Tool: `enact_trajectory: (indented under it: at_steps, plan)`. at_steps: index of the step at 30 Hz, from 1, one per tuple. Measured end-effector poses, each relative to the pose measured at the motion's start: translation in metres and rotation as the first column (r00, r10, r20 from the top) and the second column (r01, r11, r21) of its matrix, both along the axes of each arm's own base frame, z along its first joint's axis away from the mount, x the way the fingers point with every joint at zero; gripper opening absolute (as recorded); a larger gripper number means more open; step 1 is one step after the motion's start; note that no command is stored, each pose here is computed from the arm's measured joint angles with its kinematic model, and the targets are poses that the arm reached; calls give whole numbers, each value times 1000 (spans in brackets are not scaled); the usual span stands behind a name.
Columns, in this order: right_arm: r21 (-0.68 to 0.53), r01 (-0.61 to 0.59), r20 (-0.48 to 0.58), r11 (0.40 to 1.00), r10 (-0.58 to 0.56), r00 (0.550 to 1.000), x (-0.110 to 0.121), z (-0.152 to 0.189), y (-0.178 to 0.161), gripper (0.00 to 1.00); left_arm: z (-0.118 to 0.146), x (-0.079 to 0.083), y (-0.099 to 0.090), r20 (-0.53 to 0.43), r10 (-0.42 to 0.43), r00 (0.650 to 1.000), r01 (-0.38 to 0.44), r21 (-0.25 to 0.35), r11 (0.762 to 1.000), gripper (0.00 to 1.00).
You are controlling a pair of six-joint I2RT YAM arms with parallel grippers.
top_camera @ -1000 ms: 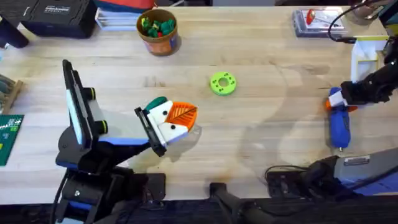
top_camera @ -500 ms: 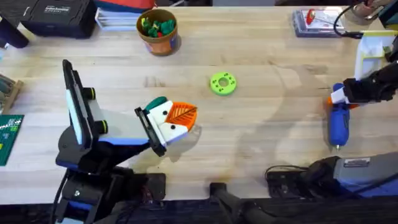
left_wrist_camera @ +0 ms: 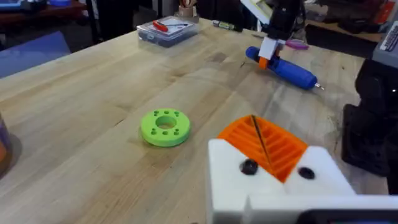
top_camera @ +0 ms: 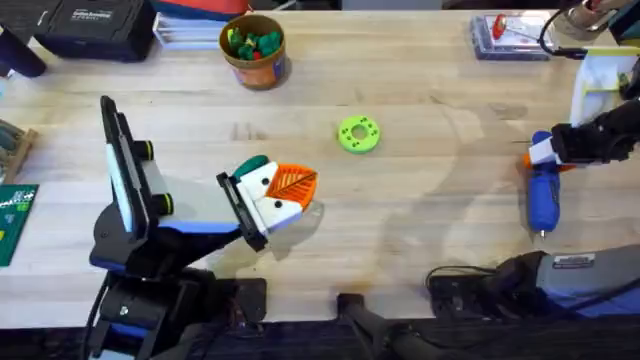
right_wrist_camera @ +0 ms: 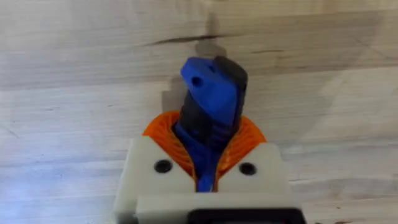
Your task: Pick up the gripper from the table and insert it into the empty holder that is missing its gripper. Then pick up a screw, insert it into the mounting hole, and use the screwdriver to tighten it. Finally, clean up the table by picking up the vegetable and placing it into the bucket.
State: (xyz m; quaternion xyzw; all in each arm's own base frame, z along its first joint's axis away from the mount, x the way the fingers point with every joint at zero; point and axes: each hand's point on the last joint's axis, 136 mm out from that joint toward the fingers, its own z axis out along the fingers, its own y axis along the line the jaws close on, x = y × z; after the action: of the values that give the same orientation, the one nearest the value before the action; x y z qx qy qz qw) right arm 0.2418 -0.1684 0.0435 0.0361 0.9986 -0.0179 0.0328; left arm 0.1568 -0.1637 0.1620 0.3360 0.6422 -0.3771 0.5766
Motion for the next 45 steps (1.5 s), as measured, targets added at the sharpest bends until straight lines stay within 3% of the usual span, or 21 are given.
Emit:
enact_trajectory:
  at_steps: [5, 11, 13, 17, 19, 28, 38, 45]
  plan:
    - [4, 7, -3, 1000, -7, 1000, 0, -1, 0, 172, 0, 0, 0, 0, 0, 1000, 0, 0, 1000, 9]
    - [22, 10, -27, 1000, -9, 1000, -2, -9, 2, 350, 0, 0, 0, 0, 0, 1000, 0, 0, 1000, 9]
    - [26, 11, -30, 1000, -10, 999, -3, -9, 3, 470, 0, 0, 0, 0, 0, 1000, 0, 0, 1000, 9]
    - [27, 4, -31, 1000, -3, 1000, -2, -9, 5, 956, 0, 0, 0, 0, 0, 1000, 0, 0, 1000, 9]
    - [29, 4, -30, 1000, -3, 1000, -2, -9, 5, 989, 0, 0, 0, 0, 0, 1000, 0, 0, 1000, 9]
    - [30, 3, -22, 1000, -2, 1000, 0, -9, 5, 992, 0, 0, 0, 0, 0, 1000, 0, 0, 1000, 9]
    - [11, 8, -1, 1000, -8, 1000, 5, -9, 0, 714, 0, 0, 0, 0, 0, 1000, 0, 0, 1000, 9]
    - [16, 7, 9, 1000, -8, 1000, 7, -9, 1, 381, 0, 0, 0, 0, 0, 1000, 0, 0, 1000, 9]
